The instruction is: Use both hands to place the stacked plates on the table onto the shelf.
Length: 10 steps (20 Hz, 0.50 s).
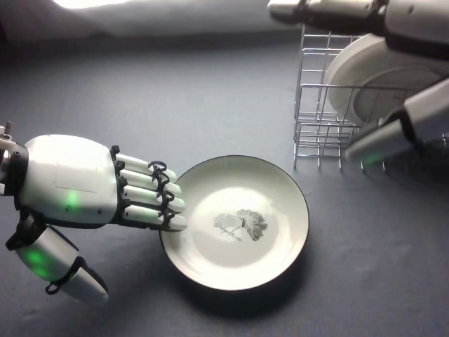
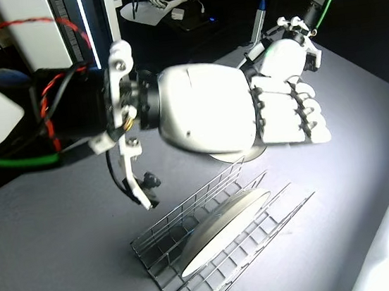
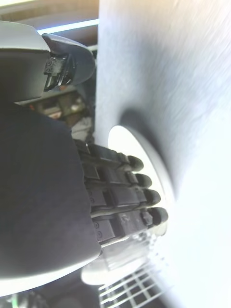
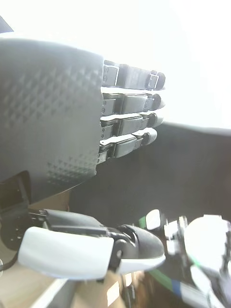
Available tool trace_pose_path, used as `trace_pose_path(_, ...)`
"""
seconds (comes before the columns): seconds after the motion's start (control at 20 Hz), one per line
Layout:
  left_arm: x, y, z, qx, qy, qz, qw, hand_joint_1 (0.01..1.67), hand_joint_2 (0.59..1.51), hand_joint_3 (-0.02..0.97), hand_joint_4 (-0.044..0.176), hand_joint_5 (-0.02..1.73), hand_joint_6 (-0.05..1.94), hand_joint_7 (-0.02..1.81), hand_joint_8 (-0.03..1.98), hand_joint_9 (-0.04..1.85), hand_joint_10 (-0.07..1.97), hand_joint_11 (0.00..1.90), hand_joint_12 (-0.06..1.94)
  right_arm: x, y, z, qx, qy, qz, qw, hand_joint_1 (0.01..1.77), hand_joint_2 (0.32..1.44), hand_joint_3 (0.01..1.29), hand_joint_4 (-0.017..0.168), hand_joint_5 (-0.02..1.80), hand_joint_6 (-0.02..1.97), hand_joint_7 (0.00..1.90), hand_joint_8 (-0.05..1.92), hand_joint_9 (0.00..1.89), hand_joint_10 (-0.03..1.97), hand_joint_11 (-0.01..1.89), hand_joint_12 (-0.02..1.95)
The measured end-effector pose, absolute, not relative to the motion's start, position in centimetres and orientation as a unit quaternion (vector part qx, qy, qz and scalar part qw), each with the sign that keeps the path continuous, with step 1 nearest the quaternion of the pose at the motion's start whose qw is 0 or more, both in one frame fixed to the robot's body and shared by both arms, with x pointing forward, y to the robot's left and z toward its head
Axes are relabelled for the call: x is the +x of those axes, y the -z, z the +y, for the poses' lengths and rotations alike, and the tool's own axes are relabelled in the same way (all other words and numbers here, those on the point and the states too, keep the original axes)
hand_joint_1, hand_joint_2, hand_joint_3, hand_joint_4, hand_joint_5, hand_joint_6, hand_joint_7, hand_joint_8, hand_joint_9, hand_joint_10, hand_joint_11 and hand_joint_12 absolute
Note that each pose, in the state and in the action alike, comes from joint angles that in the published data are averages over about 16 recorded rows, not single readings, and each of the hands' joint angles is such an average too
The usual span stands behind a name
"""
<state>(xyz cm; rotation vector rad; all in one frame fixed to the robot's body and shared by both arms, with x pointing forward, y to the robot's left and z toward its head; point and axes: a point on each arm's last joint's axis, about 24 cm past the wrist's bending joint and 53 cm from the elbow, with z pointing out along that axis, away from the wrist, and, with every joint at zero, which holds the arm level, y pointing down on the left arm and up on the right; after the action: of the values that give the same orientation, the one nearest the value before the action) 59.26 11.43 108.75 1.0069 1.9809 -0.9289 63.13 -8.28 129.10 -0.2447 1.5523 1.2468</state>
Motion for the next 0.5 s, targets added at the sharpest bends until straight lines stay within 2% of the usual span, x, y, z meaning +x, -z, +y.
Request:
trace_pose_path(0.2,59.2,-108.2,11.5,0.388,0.357,0.772,0.356,0.01,1.11,0.016,0.001,0.02,0.0,0.01,0.01,0.0,-0.01,0.02,0.01,60.7,-127.4,-6.0,-0.181,-0.501,0.658,0.531,0.58,0.85,0.01,0.001,0.02,0.03,0.01,0.01,0.02,-0.01,0.02,0.02)
trace_pose_path(0.5,59.1,-107.2,11.9,0.383,0.351,0.78,0.349,0.01,1.105,0.016,0.0,0.02,-0.01,0.01,0.0,-0.02,-0.02,0.02,0.01,58.1,-124.7,-4.4,-0.259,-0.473,0.666,0.516,0.56,0.78,0.01,0.003,0.02,0.03,0.01,0.01,0.01,-0.01,0.02,0.0)
